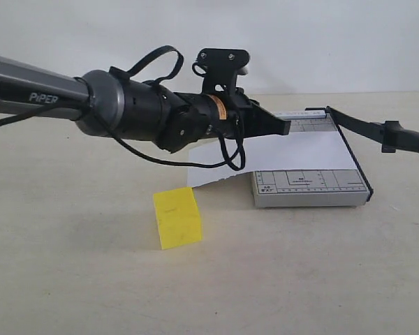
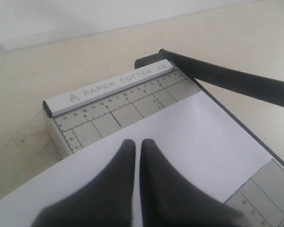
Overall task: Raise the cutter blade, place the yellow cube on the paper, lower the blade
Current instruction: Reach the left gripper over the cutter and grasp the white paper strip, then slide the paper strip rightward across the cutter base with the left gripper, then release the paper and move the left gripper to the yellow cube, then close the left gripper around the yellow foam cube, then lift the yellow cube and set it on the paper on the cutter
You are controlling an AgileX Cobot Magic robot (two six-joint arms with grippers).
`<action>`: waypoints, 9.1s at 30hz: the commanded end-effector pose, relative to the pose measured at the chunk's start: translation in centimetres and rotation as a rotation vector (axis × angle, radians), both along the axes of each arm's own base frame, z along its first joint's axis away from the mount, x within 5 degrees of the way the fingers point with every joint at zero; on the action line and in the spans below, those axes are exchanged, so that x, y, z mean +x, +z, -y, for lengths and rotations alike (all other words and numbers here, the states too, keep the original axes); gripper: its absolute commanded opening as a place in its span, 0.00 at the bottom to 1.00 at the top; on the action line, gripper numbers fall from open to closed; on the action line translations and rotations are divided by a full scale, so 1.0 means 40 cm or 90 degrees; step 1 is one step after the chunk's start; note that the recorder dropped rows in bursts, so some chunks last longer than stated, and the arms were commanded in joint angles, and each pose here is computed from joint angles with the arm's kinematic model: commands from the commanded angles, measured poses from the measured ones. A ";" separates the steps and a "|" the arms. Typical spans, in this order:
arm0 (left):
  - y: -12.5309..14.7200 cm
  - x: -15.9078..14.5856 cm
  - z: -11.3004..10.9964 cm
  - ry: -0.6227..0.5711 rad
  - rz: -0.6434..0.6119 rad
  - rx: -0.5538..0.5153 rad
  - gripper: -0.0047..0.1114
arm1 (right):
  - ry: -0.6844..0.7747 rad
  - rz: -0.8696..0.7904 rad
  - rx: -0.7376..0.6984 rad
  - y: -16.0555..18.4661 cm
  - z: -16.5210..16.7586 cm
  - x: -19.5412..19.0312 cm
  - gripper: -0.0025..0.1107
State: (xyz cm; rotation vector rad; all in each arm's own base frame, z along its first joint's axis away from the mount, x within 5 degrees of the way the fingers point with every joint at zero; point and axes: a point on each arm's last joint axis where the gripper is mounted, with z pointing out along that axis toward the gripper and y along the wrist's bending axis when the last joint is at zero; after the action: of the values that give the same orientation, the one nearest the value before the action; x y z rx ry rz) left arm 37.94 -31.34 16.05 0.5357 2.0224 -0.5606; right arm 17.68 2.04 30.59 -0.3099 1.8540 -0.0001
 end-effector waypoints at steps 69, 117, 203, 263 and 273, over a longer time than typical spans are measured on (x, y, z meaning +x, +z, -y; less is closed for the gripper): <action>-0.175 0.024 0.217 -0.051 -0.050 0.048 0.08 | 0.018 -0.033 0.008 -0.009 -0.006 -0.002 0.02; 0.021 -0.070 -0.004 0.257 0.153 -0.081 0.08 | 0.021 -0.027 -0.010 -0.008 -0.005 -0.002 0.02; 0.113 -0.307 -0.132 0.145 -0.081 0.008 0.08 | 0.118 -0.150 0.029 -0.043 -0.048 -0.030 0.02; -0.006 0.123 0.138 -0.205 -0.017 0.098 0.74 | 0.121 -0.154 0.030 -0.044 -0.049 -0.031 0.02; 0.125 0.071 0.137 -0.243 -0.107 0.015 0.53 | 0.121 -0.154 0.031 -0.044 -0.049 -0.031 0.02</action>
State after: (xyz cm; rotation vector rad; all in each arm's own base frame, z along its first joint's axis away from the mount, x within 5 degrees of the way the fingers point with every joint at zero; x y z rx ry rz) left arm 41.68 -36.83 19.78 0.9129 2.0445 -0.7524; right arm 16.43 3.92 28.69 -0.4550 2.0621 0.2244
